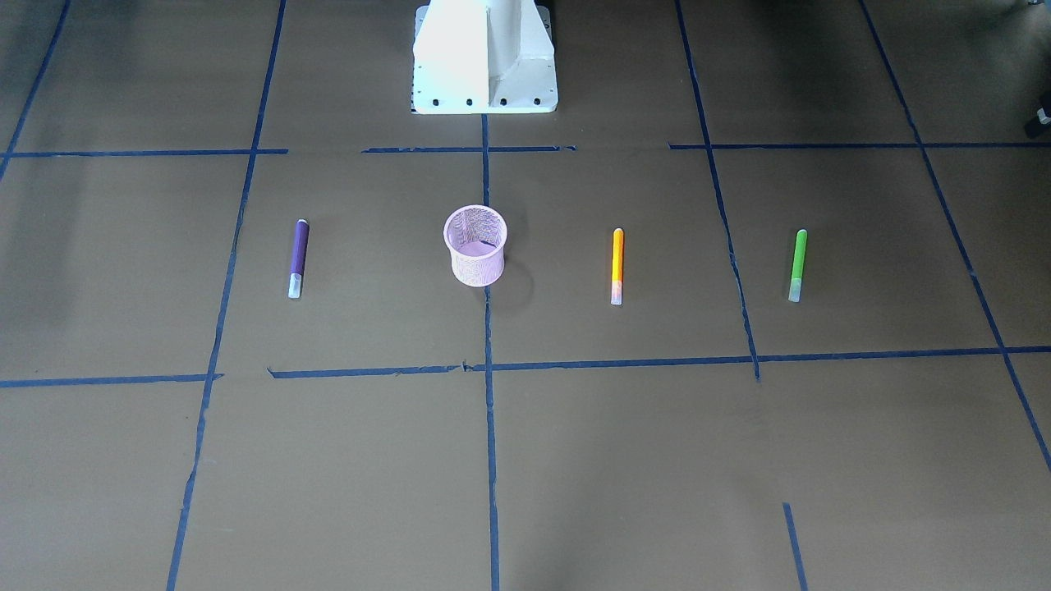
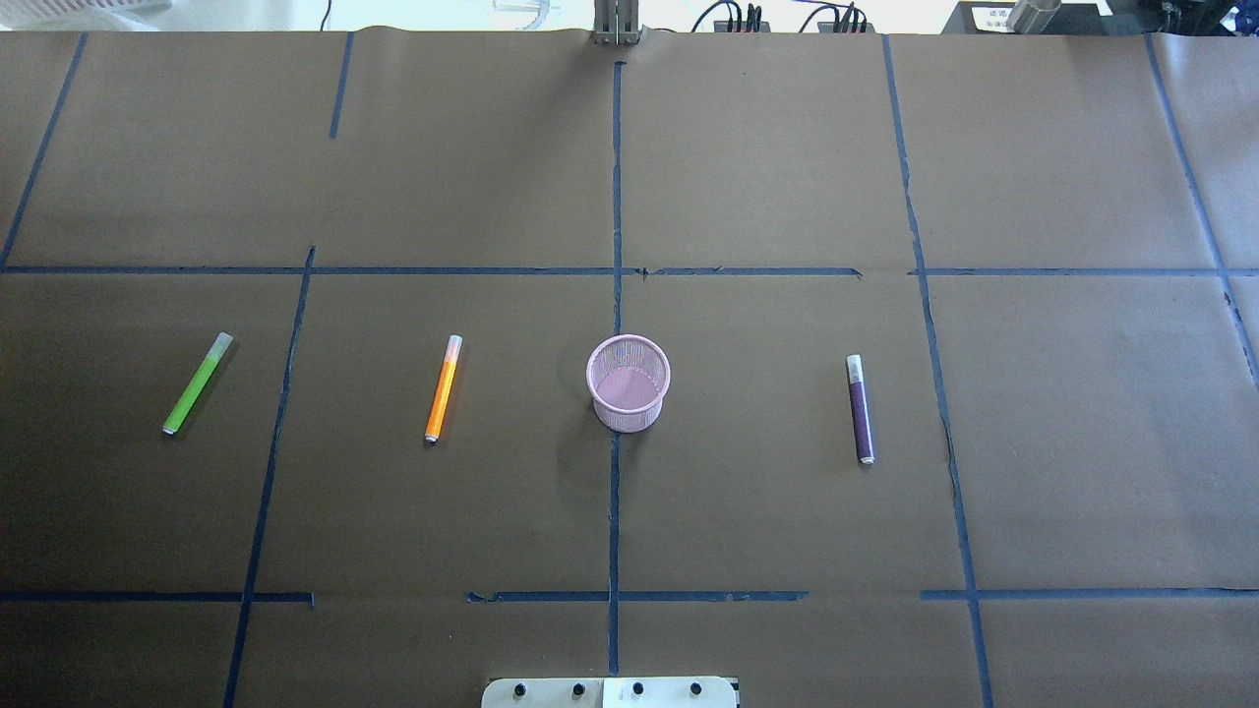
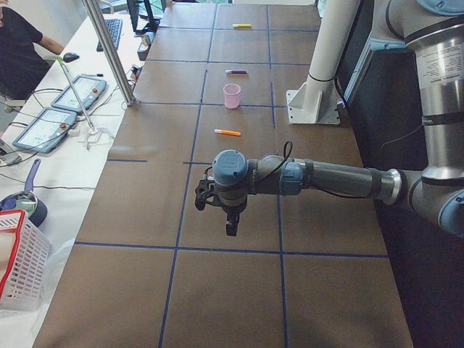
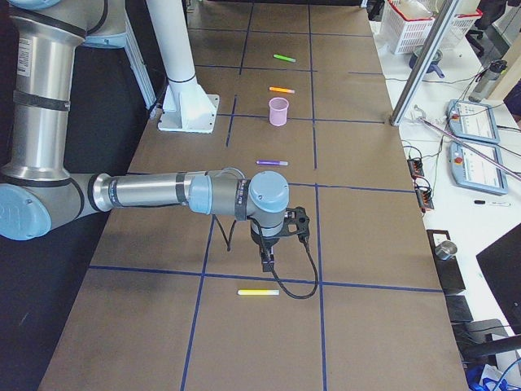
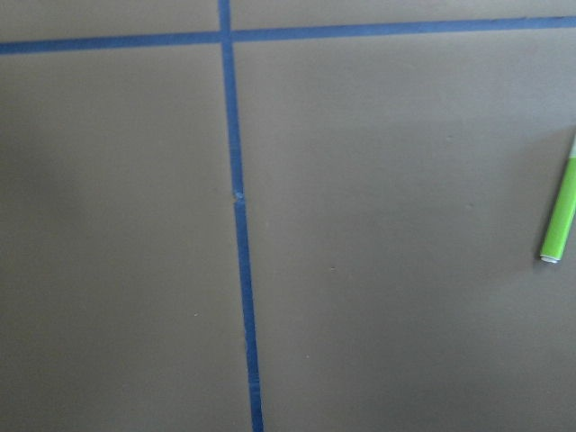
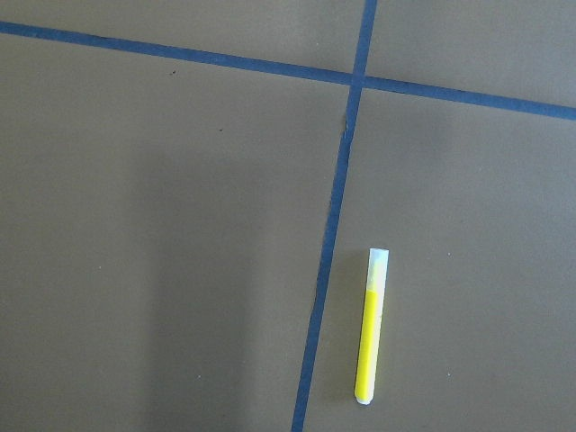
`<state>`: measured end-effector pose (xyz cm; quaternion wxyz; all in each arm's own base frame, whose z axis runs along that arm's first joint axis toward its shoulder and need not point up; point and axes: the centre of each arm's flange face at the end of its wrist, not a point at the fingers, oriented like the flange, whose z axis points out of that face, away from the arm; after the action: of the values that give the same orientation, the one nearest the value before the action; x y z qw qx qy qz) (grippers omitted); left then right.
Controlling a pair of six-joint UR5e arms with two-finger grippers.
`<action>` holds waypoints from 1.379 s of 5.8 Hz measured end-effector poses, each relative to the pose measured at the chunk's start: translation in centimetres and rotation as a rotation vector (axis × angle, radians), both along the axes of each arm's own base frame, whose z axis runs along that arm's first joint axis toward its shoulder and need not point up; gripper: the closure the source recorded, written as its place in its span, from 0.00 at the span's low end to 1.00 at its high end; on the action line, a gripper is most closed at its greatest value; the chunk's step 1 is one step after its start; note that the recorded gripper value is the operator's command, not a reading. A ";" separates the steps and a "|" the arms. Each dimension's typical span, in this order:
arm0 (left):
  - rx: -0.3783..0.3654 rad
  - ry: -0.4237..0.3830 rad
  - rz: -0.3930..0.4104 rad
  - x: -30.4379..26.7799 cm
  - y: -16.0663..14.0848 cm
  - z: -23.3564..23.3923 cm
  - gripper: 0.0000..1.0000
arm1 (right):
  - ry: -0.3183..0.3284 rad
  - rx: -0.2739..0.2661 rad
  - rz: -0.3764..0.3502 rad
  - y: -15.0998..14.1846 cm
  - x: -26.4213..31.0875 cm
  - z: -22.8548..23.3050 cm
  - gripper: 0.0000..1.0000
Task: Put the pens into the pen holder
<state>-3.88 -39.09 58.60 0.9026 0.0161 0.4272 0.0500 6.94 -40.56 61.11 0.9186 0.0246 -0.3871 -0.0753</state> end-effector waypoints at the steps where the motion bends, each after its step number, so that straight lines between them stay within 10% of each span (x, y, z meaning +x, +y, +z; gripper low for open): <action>1: 0.014 0.002 0.004 0.2 0.1 -0.8 0.00 | -0.010 0.005 0.000 0.0 -0.1 -0.2 0.00; 8: 0.129 -0.008 0.107 18.1 -0.8 -6.5 0.01 | -0.081 0.005 -0.036 -0.1 -2.1 -0.7 0.00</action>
<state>14.23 -39.85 52.11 0.8974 0.0511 0.4199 0.1254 4.88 -40.70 60.40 0.9005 0.0231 -0.4243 -0.0917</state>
